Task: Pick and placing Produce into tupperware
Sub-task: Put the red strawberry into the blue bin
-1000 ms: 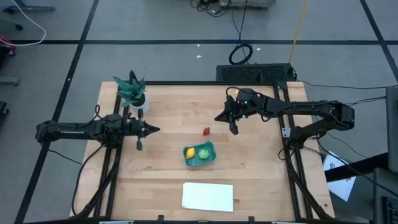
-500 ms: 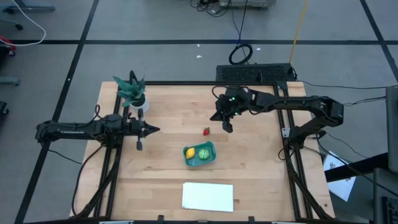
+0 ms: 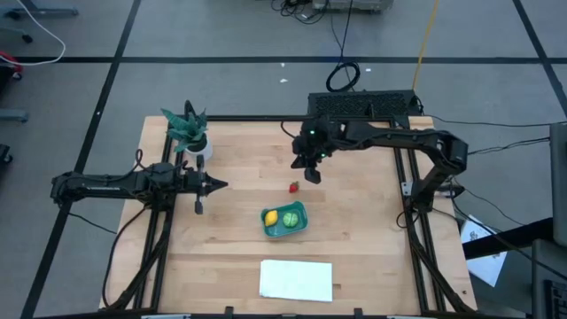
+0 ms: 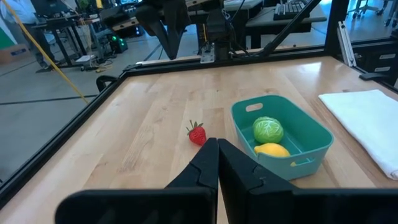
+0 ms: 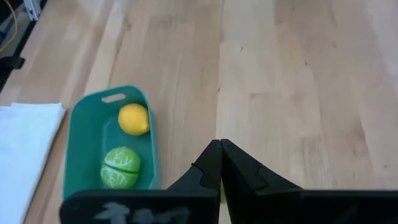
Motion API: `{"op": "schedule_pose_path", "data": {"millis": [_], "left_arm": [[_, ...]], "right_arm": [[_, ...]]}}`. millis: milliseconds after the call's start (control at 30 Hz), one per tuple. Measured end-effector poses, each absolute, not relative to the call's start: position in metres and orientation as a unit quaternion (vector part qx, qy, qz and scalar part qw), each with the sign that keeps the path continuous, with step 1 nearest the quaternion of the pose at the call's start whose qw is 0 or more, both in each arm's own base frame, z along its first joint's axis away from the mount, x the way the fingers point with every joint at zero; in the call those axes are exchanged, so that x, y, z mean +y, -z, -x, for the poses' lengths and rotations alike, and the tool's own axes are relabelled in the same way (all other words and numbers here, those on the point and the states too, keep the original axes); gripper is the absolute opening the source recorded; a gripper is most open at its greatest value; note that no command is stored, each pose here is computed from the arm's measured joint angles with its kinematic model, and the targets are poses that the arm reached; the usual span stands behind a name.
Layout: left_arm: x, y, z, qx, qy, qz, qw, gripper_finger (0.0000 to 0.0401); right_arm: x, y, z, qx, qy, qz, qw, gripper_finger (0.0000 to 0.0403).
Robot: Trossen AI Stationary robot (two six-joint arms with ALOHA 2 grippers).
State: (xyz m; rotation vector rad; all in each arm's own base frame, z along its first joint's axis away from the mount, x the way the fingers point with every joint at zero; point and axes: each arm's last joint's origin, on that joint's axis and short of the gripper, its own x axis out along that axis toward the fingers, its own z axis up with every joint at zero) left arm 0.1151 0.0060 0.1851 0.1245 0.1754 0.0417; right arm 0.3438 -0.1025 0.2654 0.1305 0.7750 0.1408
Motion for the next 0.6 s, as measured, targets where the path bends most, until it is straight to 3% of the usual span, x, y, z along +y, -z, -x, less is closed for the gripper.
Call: {"op": "schedule_pose_path", "data": {"millis": [600], "left_arm": [[0.006,-0.185,-0.115,0.088,-0.021,-0.064,0.994,0.0005]], "right_arm": [[-0.114,-0.258,-0.374,0.481,-0.096,-0.068,0.869,0.0000]]}}
